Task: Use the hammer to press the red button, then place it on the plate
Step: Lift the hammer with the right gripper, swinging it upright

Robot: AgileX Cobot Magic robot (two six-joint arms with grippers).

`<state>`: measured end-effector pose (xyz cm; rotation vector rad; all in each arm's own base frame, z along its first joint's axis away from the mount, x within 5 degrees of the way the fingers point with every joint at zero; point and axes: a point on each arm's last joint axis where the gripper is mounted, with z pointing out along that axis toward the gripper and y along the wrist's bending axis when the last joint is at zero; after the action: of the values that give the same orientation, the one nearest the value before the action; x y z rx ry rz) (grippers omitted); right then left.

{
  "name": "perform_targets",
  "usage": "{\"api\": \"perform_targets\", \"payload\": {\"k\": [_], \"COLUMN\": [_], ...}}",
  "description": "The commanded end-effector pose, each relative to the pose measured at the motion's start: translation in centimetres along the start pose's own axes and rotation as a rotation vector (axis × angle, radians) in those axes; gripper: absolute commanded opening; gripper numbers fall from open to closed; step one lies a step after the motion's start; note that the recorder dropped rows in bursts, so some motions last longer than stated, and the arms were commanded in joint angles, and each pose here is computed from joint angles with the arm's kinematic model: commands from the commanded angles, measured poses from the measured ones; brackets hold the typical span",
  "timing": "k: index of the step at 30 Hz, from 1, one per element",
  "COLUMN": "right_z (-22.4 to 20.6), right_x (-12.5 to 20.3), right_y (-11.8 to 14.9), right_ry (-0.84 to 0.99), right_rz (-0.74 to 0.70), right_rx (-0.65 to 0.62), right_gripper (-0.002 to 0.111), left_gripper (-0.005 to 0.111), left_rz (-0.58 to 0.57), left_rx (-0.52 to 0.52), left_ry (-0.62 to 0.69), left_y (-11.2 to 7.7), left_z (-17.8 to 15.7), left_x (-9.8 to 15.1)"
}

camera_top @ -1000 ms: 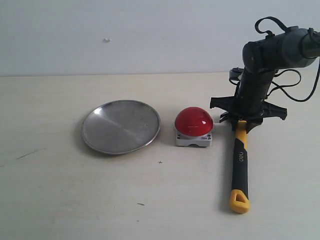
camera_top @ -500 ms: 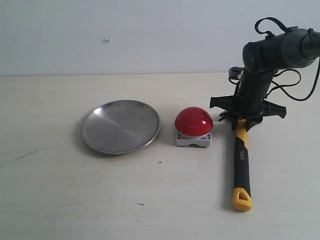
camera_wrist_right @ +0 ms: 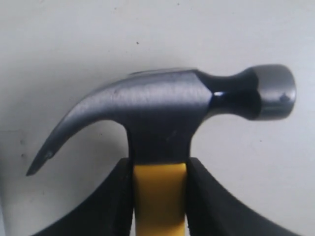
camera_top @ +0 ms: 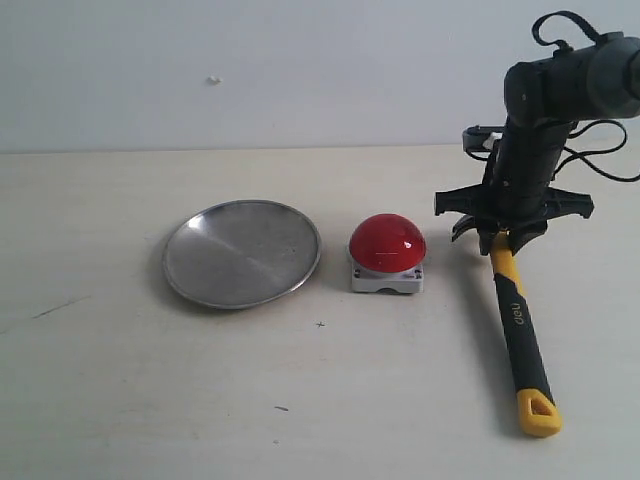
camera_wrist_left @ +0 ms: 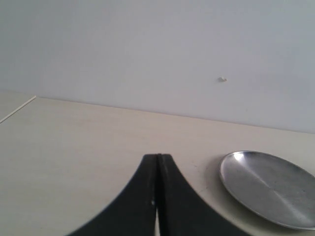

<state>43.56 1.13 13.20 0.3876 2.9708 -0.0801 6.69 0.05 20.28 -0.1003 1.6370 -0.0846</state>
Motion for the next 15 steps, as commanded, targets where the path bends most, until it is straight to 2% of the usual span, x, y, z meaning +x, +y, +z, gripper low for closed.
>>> {"api": "perform_targets", "payload": {"k": [1, 9, 15], "right_z": [-2.5, -4.5, -6.1], "right_x": [-0.2, 0.0, -0.3], "right_y": [-1.0, -3.3, -4.7], "right_ry": [-0.001, 0.052, 0.019], "right_rz": [-0.043, -0.087, -0.103], "right_rx": [-0.063, -0.183, -0.253], "right_gripper": [0.0, 0.0, 0.0], "left_gripper": [0.0, 0.0, 0.0], "left_rz": [-0.006, -0.006, -0.006], "left_rx": [0.001, 0.001, 0.001], "left_ry": [-0.001, -0.001, -0.001], "left_y": [0.0, 0.0, 0.0], "left_z": [0.0, 0.0, 0.0], "left_x": [0.0, 0.0, 0.0]}}
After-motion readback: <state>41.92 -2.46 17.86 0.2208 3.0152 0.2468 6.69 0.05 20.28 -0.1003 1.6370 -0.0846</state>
